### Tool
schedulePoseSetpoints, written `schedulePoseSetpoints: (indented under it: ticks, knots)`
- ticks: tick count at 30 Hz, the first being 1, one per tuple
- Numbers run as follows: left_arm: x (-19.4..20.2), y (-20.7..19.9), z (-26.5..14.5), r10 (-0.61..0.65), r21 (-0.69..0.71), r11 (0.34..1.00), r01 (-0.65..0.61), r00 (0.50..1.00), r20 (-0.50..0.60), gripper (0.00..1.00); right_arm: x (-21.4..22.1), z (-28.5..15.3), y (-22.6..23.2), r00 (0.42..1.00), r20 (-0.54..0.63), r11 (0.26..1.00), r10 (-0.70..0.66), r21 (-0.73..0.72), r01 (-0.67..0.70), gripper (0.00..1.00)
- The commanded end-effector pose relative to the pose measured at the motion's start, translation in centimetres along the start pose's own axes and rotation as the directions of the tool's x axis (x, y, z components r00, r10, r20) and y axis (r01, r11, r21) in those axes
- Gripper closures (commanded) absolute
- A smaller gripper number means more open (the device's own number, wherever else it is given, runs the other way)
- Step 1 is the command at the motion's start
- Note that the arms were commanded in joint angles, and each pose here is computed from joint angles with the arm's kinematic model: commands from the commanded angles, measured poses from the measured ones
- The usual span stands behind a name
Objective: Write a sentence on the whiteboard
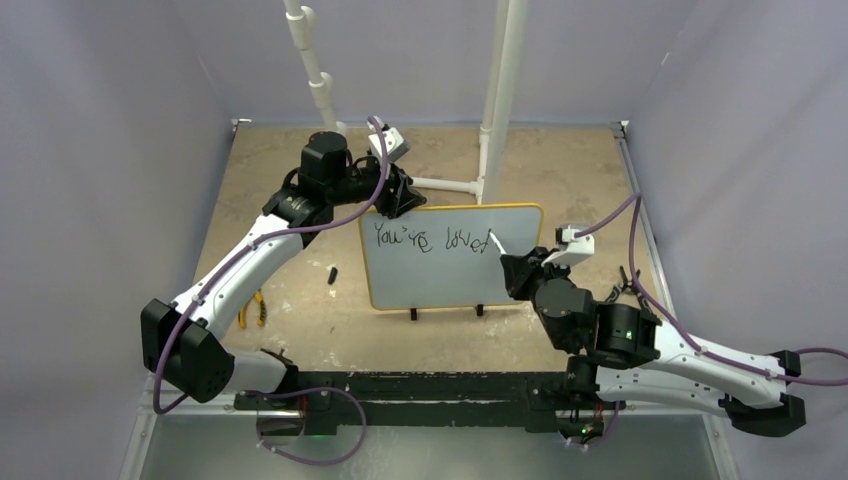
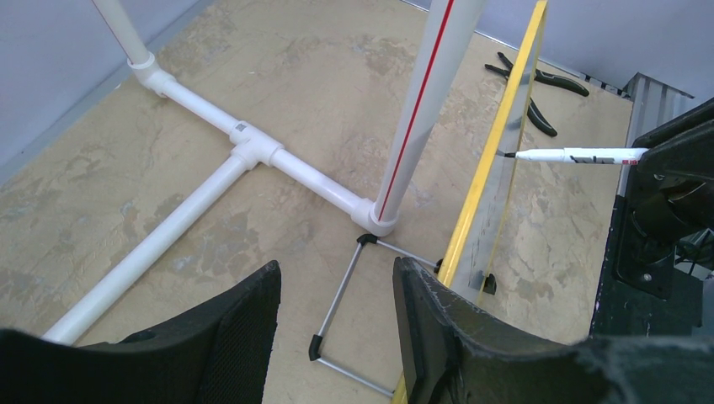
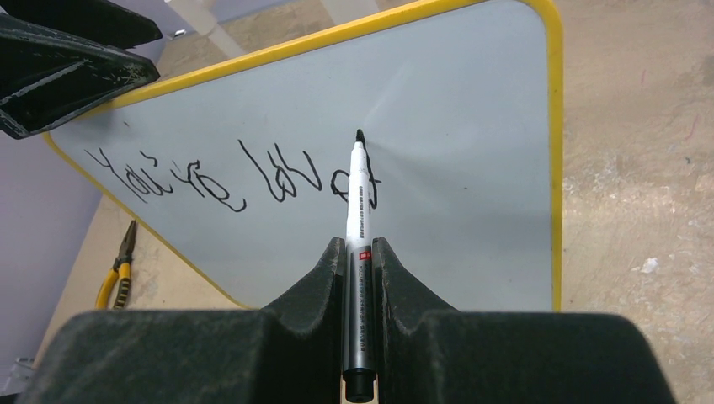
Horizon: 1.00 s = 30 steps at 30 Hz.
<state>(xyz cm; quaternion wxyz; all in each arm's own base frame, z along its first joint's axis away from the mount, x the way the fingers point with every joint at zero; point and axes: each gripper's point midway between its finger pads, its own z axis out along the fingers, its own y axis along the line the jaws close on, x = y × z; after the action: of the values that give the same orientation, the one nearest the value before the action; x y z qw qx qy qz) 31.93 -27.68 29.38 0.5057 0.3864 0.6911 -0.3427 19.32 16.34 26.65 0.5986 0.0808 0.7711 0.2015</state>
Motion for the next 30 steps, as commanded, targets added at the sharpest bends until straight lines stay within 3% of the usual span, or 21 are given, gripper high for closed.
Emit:
schedulePoseSetpoints:
  ticks: [1,30]
  knots:
    - [-0.2,-0.7,-0.3,0.027,0.024,0.999,-0.027,1.000,0.008,0.49,0.3,-0.2,-0.1,0.998,-0.020,0.998,0.063,0.001,-0.063,1.00]
    - [-0.5,-0.9,-0.5,0.021,0.026,0.999,-0.022,1.000,0.018,0.48,3.3,-0.4,-1.6,0.990,-0.119,0.995,0.072,0.082,-0.062,1.00]
